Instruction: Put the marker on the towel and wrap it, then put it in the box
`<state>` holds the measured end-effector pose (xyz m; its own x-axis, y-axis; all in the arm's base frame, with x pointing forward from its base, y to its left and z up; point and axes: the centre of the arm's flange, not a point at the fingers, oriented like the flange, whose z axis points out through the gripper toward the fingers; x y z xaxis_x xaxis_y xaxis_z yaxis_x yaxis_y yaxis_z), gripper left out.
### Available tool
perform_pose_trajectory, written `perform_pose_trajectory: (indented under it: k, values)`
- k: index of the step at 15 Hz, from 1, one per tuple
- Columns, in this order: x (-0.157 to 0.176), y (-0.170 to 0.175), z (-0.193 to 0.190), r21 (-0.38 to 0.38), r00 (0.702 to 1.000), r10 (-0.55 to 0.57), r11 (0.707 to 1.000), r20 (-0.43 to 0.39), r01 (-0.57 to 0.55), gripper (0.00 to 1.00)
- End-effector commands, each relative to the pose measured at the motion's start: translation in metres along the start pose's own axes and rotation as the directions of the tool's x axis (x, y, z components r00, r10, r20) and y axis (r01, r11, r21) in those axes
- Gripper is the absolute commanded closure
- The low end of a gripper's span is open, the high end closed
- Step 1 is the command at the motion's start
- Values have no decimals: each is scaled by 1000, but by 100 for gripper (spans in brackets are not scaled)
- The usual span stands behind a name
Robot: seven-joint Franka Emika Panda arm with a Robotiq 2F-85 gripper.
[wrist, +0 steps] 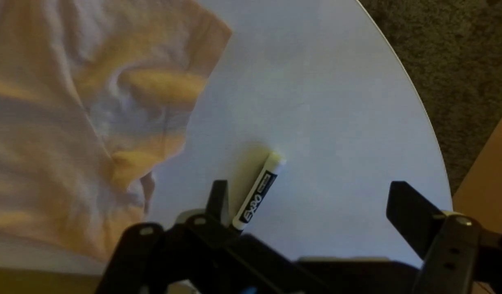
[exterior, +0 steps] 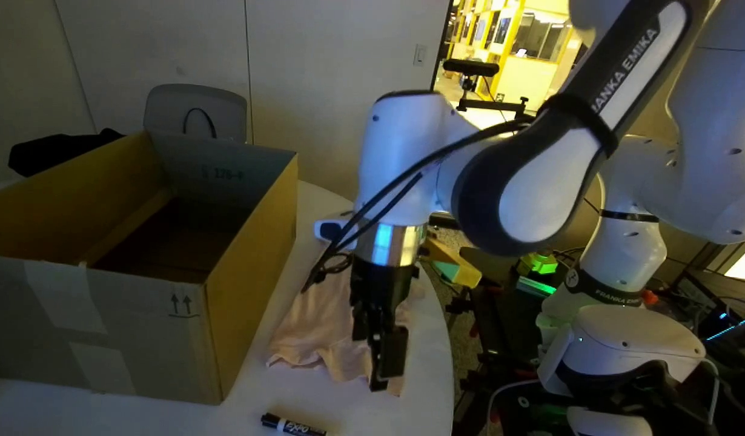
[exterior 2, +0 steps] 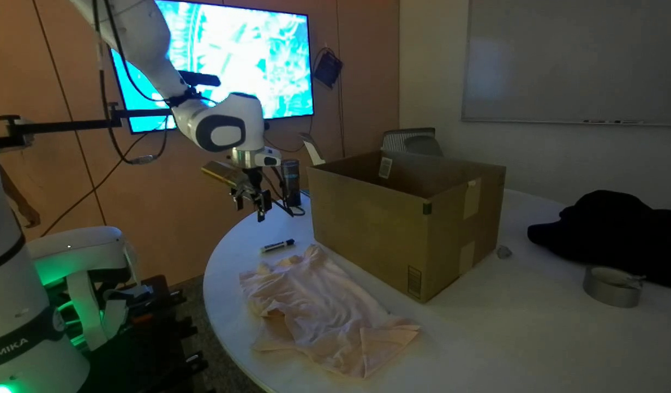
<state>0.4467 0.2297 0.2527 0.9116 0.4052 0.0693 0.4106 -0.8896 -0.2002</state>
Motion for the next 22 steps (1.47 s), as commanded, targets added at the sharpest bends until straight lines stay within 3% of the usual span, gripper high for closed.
perform_pose_trajectory:
  k: [1,10,17,18,19,20,22]
  values:
    - [51,-17,49,2,1000,-24,1000,11,24,0]
    - [99,-12,124,-56,999,28,998,-39,-31,0]
    - [90,-12,146,-113,997,75,991,-18,-77,0]
    - [88,-13,148,-120,997,77,990,-15,-78,6]
    - [86,-13,150,-126,997,77,989,-7,-77,1]
    - [84,-13,151,-127,997,77,989,2,-76,30]
    - [82,-12,155,-133,997,81,988,17,-78,37]
